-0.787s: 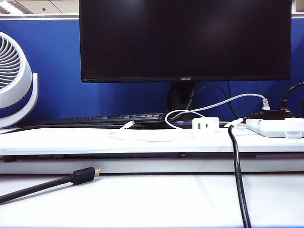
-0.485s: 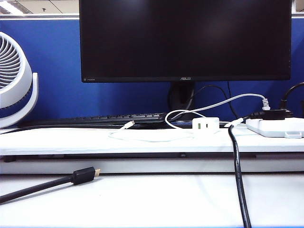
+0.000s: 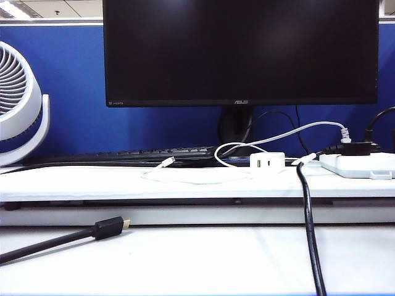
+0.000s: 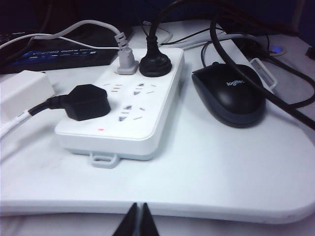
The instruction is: Pick up the Type-C charging cable and the charging base, insert one end of the Type-C charger into the corresponding slot on the base, and finally place the plugged-in charger back on the table.
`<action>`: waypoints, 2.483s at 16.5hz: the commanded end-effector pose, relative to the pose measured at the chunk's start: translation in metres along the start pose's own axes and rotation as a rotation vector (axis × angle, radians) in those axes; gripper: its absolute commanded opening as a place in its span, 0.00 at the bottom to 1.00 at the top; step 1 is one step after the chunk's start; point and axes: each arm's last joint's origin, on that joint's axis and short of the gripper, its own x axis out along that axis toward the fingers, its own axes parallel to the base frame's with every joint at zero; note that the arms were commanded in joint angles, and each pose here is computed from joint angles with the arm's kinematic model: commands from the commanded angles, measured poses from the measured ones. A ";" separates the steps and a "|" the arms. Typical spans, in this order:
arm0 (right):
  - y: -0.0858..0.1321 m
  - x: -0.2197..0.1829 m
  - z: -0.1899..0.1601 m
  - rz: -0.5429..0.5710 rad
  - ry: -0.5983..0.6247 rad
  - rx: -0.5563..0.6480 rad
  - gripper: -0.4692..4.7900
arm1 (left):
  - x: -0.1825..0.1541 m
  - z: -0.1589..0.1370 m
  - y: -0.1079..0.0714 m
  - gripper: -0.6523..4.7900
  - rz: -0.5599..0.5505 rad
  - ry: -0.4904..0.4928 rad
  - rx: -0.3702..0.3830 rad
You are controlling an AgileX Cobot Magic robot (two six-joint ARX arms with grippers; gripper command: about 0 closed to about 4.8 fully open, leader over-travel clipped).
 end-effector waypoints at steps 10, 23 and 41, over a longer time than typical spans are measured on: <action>0.015 -0.028 0.135 0.053 -0.220 0.023 0.09 | -0.020 0.101 0.011 0.11 0.015 -0.262 -0.265; 0.065 0.090 0.280 0.250 0.048 -0.060 0.09 | 0.110 0.260 0.012 0.11 -0.361 0.077 -0.098; 0.134 0.193 0.177 0.223 0.645 0.332 0.75 | 0.136 0.241 -0.066 0.34 -0.680 0.218 0.055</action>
